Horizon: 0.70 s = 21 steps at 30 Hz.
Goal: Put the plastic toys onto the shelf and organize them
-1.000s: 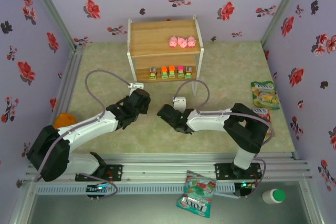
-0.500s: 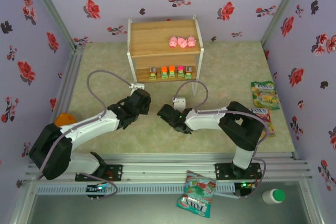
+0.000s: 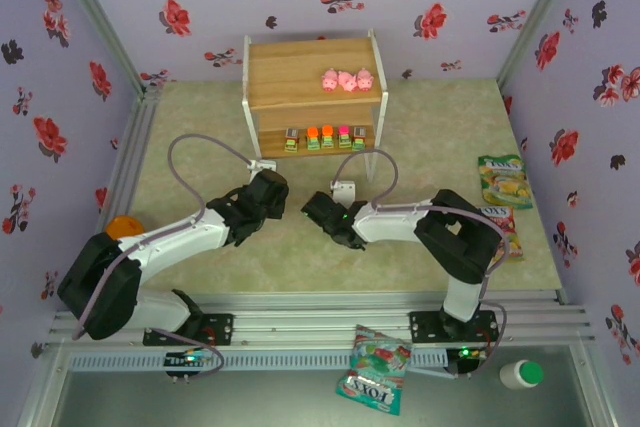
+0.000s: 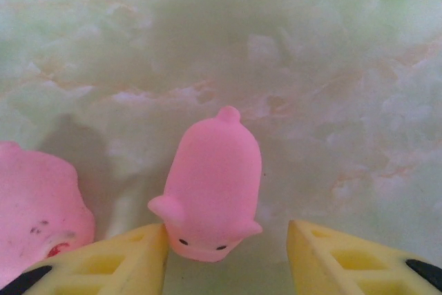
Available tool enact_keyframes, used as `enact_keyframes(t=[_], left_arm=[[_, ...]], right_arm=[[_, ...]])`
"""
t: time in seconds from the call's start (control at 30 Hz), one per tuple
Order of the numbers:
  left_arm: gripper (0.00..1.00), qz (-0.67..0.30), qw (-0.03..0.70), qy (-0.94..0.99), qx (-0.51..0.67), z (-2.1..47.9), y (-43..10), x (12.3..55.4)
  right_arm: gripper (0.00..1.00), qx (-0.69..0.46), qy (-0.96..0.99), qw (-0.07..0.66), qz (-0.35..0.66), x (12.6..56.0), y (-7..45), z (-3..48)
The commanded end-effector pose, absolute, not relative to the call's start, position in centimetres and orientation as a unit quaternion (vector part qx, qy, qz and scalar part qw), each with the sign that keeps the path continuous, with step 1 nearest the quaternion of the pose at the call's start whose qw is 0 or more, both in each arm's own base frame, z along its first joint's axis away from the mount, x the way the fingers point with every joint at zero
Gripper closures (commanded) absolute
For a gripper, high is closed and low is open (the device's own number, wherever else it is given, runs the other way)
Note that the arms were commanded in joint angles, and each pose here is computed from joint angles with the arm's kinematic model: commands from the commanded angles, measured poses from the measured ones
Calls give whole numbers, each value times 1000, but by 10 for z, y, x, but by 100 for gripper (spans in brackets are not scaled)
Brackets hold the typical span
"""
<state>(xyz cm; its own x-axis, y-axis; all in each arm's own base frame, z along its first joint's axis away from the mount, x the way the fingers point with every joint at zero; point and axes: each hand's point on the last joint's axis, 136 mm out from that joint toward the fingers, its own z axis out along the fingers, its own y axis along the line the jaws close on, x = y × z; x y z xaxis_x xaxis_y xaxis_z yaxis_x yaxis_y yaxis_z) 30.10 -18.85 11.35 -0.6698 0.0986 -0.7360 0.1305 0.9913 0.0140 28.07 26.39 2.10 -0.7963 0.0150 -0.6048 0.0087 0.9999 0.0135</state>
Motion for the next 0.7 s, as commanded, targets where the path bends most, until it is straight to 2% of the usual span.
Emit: enact_keyframes(t=[0.0,0.67], left_arm=[[47,-26,405,913,50,115,-189,305],[47,-25,403,913,50,114,-189,306]], right_arm=[[50,0,946,325,13,289,274,25],[52,4,945,328,-4,301,273,24]])
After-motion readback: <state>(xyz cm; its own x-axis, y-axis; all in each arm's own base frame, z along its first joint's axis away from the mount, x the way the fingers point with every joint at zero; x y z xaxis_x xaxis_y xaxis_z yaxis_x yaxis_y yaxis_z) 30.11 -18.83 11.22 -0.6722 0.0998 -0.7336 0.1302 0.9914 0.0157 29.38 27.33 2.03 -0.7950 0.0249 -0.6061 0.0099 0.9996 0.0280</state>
